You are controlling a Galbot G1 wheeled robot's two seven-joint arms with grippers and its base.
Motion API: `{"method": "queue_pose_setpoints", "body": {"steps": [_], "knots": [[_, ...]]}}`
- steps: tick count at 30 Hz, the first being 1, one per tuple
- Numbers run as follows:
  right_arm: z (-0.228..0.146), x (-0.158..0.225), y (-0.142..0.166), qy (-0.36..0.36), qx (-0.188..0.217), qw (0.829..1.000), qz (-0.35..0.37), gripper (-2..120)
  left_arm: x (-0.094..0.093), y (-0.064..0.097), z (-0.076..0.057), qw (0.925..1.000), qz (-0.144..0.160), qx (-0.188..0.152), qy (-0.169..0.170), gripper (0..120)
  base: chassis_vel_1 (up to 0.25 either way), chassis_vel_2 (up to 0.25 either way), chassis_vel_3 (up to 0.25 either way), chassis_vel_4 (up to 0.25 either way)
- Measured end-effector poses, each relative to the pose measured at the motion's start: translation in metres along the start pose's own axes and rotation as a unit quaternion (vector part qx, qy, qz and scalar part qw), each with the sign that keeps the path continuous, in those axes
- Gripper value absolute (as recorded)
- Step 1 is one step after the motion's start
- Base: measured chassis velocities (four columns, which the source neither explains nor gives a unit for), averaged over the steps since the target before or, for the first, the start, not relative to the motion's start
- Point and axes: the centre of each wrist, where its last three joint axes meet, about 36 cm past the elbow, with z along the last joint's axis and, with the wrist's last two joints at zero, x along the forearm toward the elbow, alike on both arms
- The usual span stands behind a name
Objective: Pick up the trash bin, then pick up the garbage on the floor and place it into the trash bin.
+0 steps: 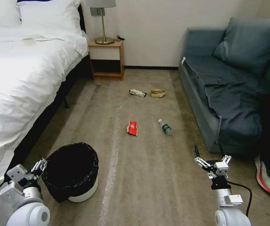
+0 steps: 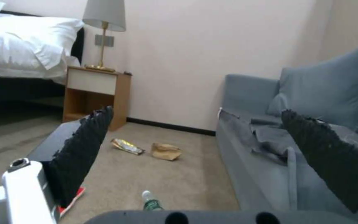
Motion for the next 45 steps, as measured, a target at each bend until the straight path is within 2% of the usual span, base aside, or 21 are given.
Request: {"method": "queue_pose_setpoints", "body": {"steps": [3, 6, 8, 14, 15, 17, 18, 20, 21, 22, 24, 25, 27, 28, 30, 32, 35, 43, 45], "knots": [[0.000, 0.000, 0.000, 0.000, 0.000, 1.000, 0.000, 100, -0.003, 0.000, 0.003, 0.9999, -0.005, 0.008, 0.012, 94, 0.000, 0.000, 0.000, 0.000], [0.000, 0.001, -0.001, 0.000, 0.002, 1.000, 0.000, 100, -0.012, 0.001, 0.009, 0.9986, -0.013, 0.026, 0.044, 94, 0.000, 0.000, 0.000, 0.000], [0.000, 0.002, -0.001, -0.001, 0.003, 1.000, -0.001, 100, -0.014, 0.001, 0.011, 0.9982, -0.014, 0.029, 0.051, 94, 0.000, 0.000, 0.000, 0.000], [0.001, 0.003, -0.001, -0.002, 0.003, 1.000, -0.003, 100, -0.021, -0.002, 0.017, 0.9956, -0.002, 0.045, 0.083, 82, 0.000, 0.000, 0.000, 0.000], [0.001, 0.003, 0.000, -0.003, 0.003, 1.000, -0.004, 100, -0.022, -0.004, 0.018, 0.9947, 0.004, 0.048, 0.091, 76, 0.000, 0.000, 0.000, 0.000], [0.001, 0.003, 0.000, -0.003, 0.003, 1.000, -0.004, 100, -0.022, -0.004, 0.019, 0.9942, 0.006, 0.049, 0.095, 74, 0.000, 0.000, 0.000, 0.000], [0.002, 0.004, 0.001, -0.003, 0.003, 1.000, -0.004, 100, -0.023, -0.006, 0.021, 0.9931, 0.010, 0.052, 0.104, 64, 0.000, 0.000, 0.000, 0.000], [0.002, 0.004, 0.001, -0.003, 0.002, 1.000, -0.004, 100, -0.023, -0.007, 0.022, 0.9923, 0.012, 0.055, 0.110, 61, 0.000, 0.000, 0.000, 0.000], [0.003, 0.004, 0.001, -0.003, 0.003, 1.000, -0.004, 100, -0.023, -0.007, 0.024, 0.9917, 0.012, 0.056, 0.115, 54, 0.000, 0.000, 0.000, 0.000], [0.003, 0.004, 0.001, -0.003, 0.003, 1.000, -0.004, 100, -0.023, -0.007, 0.024, 0.9917, 0.012, 0.056, 0.115, 54, 0.000, 0.000, 0.000, 0.000], [0.003, 0.004, 0.000, -0.004, 0.003, 1.000, -0.003, 100, -0.024, -0.007, 0.026, 0.9907, 0.011, 0.059, 0.122, 43, 0.000, 0.000, 0.000, 0.000], [0.003, 0.004, 0.000, -0.004, 0.003, 1.000, -0.003, 100, -0.024, -0.007, 0.026, 0.9907, 0.011, 0.059, 0.122, 43, 0.000, 0.000, 0.000, 0.000], [0.004, 0.004, 0.000, -0.004, 0.003, 1.000, -0.003, 100, -0.025, -0.005, 0.028, 0.9906, 0.008, 0.059, 0.124, 31, 0.000, 0.000, 0.000, 0.000], [0.004, 0.004, 0.000, -0.004, 0.003, 1.000, -0.003, 100, -0.025, -0.005, 0.028, 0.9906, 0.008, 0.059, 0.124, 31, 0.000, 0.000, 0.000, 0.000], [0.005, 0.004, 0.000, -0.004, 0.002, 1.000, -0.004, 100, -0.026, -0.004, 0.029, 0.9906, 0.005, 0.059, 0.123, 21, 0.000, 0.000, 0.000, 0.000], [0.005, 0.004, 0.000, -0.004, 0.002, 1.000, -0.004, 100, -0.026, -0.004, 0.030, 0.9907, 0.004, 0.059, 0.122, 18, 0.000, 0.000, 0.000, 0.000], [0.006, 0.004, 0.001, -0.005, 0.002, 1.000, -0.003, 100, -0.025, -0.004, 0.031, 0.9909, 0.003, 0.058, 0.122, 4, 0.000, 0.000, 0.000, 0.000], [0.007, 0.003, 0.000, -0.009, 0.003, 1.000, 0.002, 100, -0.022, -0.003, 0.031, 0.9929, 0.005, 0.048, 0.109, 4, 0.000, 0.000, 0.000, 0.000], [0.007, 0.002, -0.001, -0.009, 0.009, 1.000, 0.011, 100, -0.019, -0.004, 0.028, 0.9953, 0.012, 0.034, 0.089, 4, 0.000, 0.000, 0.000, 0.000]]}}
